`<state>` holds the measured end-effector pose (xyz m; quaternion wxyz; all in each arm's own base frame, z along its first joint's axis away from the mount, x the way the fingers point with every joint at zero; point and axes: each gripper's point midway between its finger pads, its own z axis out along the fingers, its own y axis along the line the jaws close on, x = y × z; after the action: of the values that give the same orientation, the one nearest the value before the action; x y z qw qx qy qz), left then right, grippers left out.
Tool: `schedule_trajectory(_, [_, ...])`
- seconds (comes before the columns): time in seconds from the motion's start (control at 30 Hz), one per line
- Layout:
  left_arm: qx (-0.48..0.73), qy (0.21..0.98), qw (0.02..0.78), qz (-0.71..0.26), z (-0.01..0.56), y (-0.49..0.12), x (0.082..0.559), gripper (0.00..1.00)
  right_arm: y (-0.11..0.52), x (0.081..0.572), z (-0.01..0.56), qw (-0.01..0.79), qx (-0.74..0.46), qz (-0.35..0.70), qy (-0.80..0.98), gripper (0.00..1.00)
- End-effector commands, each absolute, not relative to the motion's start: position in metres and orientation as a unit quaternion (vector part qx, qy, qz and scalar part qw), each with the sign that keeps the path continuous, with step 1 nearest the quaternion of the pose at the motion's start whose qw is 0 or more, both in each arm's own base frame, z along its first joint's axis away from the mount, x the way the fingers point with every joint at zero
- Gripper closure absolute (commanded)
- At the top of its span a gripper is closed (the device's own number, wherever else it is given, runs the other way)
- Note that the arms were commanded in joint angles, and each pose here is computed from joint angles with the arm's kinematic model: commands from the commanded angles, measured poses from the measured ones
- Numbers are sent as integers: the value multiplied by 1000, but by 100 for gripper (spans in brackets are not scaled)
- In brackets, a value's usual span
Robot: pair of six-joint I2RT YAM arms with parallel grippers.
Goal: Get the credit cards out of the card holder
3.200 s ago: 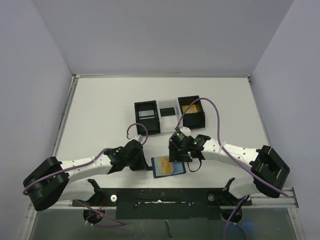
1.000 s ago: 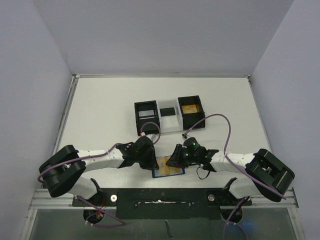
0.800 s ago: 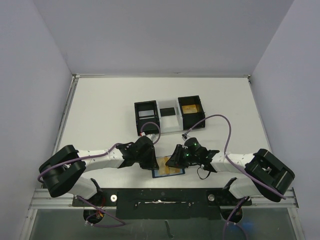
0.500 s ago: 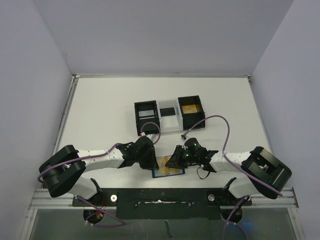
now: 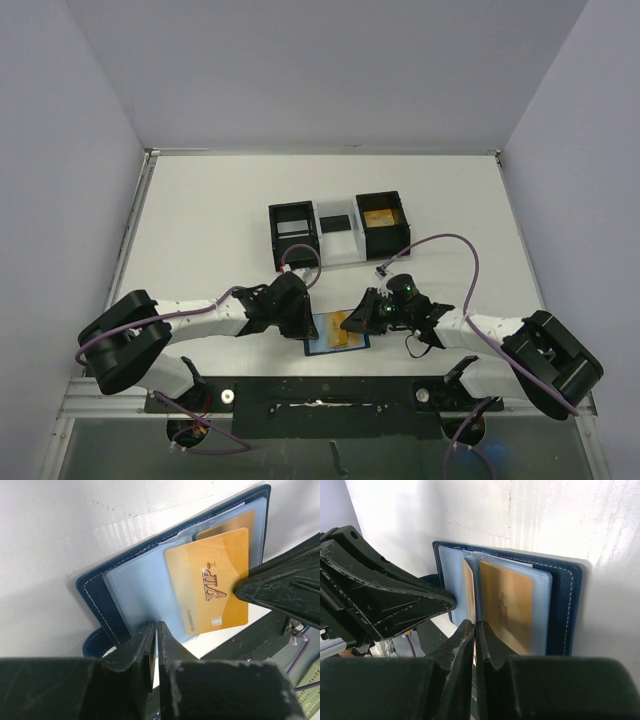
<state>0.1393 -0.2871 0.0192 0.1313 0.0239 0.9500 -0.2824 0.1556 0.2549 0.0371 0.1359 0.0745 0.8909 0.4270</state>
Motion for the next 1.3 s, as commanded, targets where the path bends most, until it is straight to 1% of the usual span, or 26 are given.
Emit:
schedule_trajectory(0.0, [26, 946, 150, -286, 30, -293, 148, 92, 253, 158, 38, 138, 59, 428, 891, 96])
schedule_trajectory(0.13, [22, 937, 180, -299, 58, -304, 163, 79, 254, 161, 35, 138, 71, 427, 891, 96])
schedule_trajectory(0.2, [35, 921, 193, -337, 81, -322, 165, 69, 253, 163, 35, 143, 79, 425, 890, 96])
schedule_trajectory(0.27, [52, 911, 200, -358, 94, -336, 164, 66, 252, 164, 36, 145, 81, 423, 891, 96])
schedule_trajectory(0.33, [60, 912, 194, -356, 93, -342, 163, 66, 251, 165, 36, 148, 82, 419, 892, 96])
schedule_trajectory(0.4, [48, 916, 186, -351, 84, -341, 162, 69, 250, 164, 35, 147, 84, 417, 893, 96])
schedule_trajectory(0.5, [28, 924, 173, -341, 64, -333, 157, 79, 249, 163, 35, 146, 82, 416, 894, 96])
schedule_trajectory(0.63, [15, 936, 167, -310, 40, -320, 155, 85, 251, 160, 38, 145, 73, 427, 890, 94])
schedule_trajectory(0.8, [20, 952, 147, -268, 10, -309, 148, 97, 253, 156, 36, 139, 73, 441, 884, 91])
schedule_trajectory(0.87, [22, 959, 148, -240, 3, -303, 145, 99, 254, 155, 36, 139, 72, 446, 881, 89])
schedule_trajectory(0.9, [22, 961, 151, -229, 2, -300, 145, 100, 254, 156, 37, 140, 72, 450, 879, 87])
schedule_trajectory(1.07, [22, 963, 153, -221, -1, -294, 141, 100, 258, 159, 44, 151, 66, 464, 870, 79])
schedule_trajectory(1.27, [25, 962, 155, -225, 2, -295, 141, 100, 268, 161, 47, 142, 57, 484, 861, 77])
